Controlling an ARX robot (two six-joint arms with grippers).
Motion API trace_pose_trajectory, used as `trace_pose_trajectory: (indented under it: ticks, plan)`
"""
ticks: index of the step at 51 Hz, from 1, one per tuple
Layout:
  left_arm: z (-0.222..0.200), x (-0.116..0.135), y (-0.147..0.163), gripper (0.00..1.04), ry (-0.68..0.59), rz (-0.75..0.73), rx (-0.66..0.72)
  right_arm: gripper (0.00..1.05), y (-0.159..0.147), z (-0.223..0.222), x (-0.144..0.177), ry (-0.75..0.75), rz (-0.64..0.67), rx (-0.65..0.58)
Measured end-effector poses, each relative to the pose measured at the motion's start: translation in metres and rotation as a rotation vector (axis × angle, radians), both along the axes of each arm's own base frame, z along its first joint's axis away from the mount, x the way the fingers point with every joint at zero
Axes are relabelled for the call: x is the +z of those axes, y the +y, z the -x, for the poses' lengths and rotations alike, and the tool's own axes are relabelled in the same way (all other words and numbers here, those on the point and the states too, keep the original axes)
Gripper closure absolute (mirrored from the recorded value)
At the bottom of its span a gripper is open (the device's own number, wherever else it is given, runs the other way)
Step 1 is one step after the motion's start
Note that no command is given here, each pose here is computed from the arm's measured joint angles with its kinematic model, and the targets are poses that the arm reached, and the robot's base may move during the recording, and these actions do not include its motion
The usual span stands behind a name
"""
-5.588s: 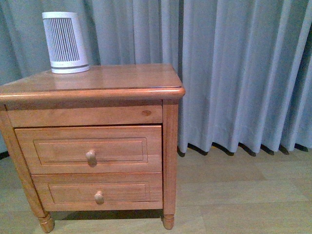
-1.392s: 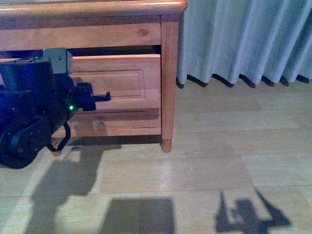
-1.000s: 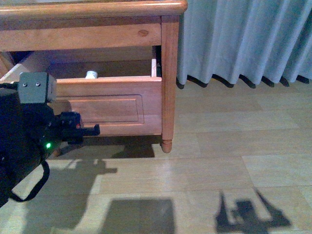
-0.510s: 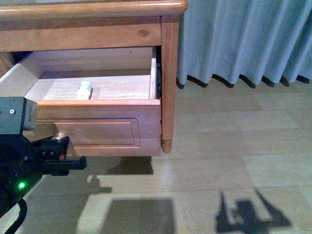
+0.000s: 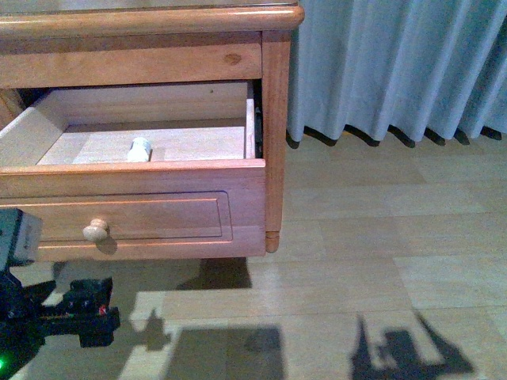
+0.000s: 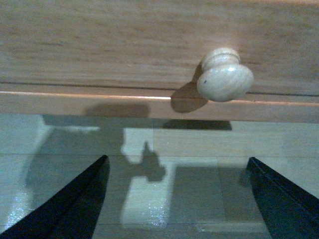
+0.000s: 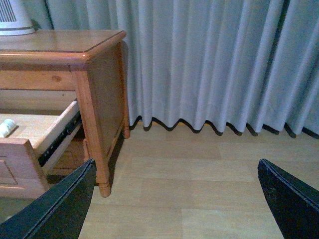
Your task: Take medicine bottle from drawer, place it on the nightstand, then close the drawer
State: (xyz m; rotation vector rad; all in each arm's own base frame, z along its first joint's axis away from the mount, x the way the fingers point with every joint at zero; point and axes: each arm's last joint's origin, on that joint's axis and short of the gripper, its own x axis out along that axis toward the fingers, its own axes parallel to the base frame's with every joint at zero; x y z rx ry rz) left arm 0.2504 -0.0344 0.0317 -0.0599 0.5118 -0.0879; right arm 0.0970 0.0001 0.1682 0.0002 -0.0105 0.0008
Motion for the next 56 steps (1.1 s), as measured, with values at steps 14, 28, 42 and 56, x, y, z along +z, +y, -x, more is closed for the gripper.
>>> trace_pose_trajectory:
  ticks: [14,28,42,56]
  plan:
    - [0.015,0.066,0.025,0.06,-0.052,0.053,0.000,0.07,0.000,0.000,0.000,0.000,0.000,0.000]
    - [0.052,0.142,0.038,0.06,-0.164,0.134,-0.091,0.07,0.000,0.000,0.000,0.000,0.000,0.000]
    - [0.113,0.169,0.035,0.47,-0.496,-0.040,0.097,0.07,0.000,0.000,0.000,0.000,0.000,0.000]
    - [0.127,0.155,0.035,1.02,-0.513,-0.046,0.091,0.07,0.000,0.000,0.000,0.000,0.000,-0.003]
